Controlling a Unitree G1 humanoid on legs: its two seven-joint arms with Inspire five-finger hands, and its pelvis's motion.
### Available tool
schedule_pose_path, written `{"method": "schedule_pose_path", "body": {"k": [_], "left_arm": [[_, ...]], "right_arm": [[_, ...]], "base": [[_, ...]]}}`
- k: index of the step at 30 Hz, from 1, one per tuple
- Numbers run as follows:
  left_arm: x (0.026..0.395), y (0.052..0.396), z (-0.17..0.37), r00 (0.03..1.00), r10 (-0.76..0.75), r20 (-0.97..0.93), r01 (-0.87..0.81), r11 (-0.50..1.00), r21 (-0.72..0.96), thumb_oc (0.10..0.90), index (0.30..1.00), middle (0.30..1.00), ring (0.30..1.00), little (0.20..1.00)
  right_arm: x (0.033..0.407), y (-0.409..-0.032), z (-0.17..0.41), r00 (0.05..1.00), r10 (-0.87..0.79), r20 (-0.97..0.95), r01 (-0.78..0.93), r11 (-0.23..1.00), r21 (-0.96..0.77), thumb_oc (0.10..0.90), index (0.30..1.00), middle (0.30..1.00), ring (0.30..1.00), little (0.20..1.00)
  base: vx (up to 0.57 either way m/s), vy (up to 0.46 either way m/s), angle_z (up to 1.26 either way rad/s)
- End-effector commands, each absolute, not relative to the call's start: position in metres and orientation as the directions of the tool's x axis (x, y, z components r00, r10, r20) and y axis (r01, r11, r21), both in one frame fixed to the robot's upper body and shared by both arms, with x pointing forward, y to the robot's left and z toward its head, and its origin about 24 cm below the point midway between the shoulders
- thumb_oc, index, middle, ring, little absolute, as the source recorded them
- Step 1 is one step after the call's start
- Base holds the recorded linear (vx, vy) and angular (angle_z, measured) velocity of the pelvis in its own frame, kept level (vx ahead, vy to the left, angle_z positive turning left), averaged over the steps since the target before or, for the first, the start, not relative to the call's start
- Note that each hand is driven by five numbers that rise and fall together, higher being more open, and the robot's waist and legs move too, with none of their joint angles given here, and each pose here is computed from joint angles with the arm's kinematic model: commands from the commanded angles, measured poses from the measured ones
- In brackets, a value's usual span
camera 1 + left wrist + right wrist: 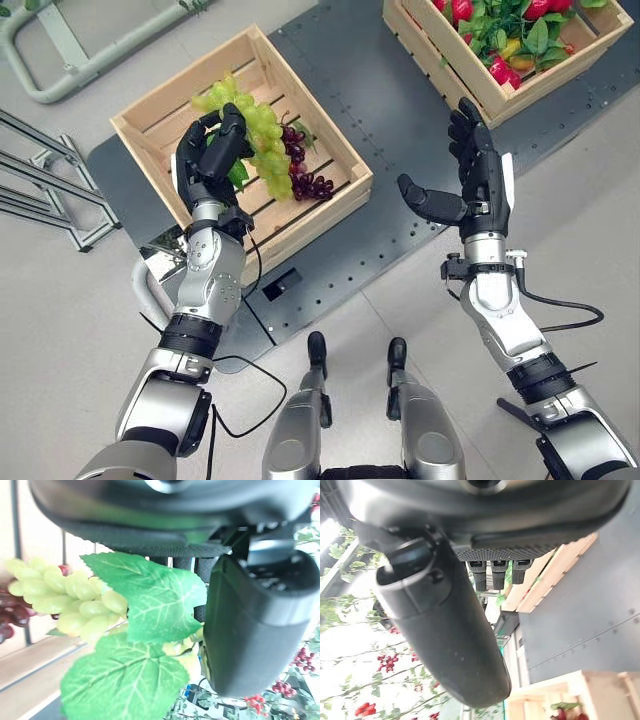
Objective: Pick up the fruits from the basket on one side to the basket on the other side
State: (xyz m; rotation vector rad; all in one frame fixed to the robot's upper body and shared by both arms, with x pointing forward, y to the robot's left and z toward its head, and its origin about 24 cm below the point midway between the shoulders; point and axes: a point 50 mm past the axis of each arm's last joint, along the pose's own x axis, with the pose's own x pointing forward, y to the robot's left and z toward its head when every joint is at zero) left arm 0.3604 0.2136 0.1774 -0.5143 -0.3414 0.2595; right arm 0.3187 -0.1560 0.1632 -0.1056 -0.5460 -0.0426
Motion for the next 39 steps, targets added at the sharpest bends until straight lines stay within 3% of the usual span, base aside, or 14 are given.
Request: {"method": "schedule_pose_path", "body": {"k": [1,7,14,19,39], "left_arm": [[0.350,0.222,0.226,0.811,0.335,0.480,-0.009,0.827,-0.562,0.400,0.300,0.300,0.300,0.300],[0.350,0.217,0.225,0.825,0.293,0.484,0.027,0.834,-0.551,0.400,0.300,0.300,0.300,0.300],[0.352,0.207,0.219,0.857,0.220,0.466,0.066,0.850,-0.522,0.400,0.300,0.300,0.300,0.300],[0.355,0.201,0.217,0.876,0.162,0.453,0.098,0.862,-0.498,0.400,0.300,0.300,0.300,0.300],[0.367,0.152,0.209,0.907,-0.200,0.371,0.338,0.871,-0.356,0.400,0.300,0.300,0.300,0.300]], "right_arm": [[0.301,-0.153,0.194,0.729,0.085,0.679,0.017,0.990,-0.142,0.800,0.900,0.900,0.900,0.900],[0.300,-0.143,0.195,0.720,0.185,0.669,-0.085,0.980,-0.180,0.800,0.900,0.900,0.900,0.900],[0.305,-0.124,0.172,0.795,0.293,0.532,-0.334,0.942,-0.020,0.800,0.900,0.900,0.900,0.900],[0.305,-0.104,0.160,0.809,0.359,0.466,-0.422,0.906,0.034,0.800,0.900,0.900,0.900,0.900],[0.323,-0.048,0.175,0.834,0.396,0.385,-0.486,0.857,0.172,0.800,0.900,0.900,0.900,0.900]], "base": [[0.02,-0.035,0.02],[0.01,-0.028,0.01],[0.04,-0.044,0.04],[0.05,-0.050,0.10],[0.05,-0.049,0.05]]}}
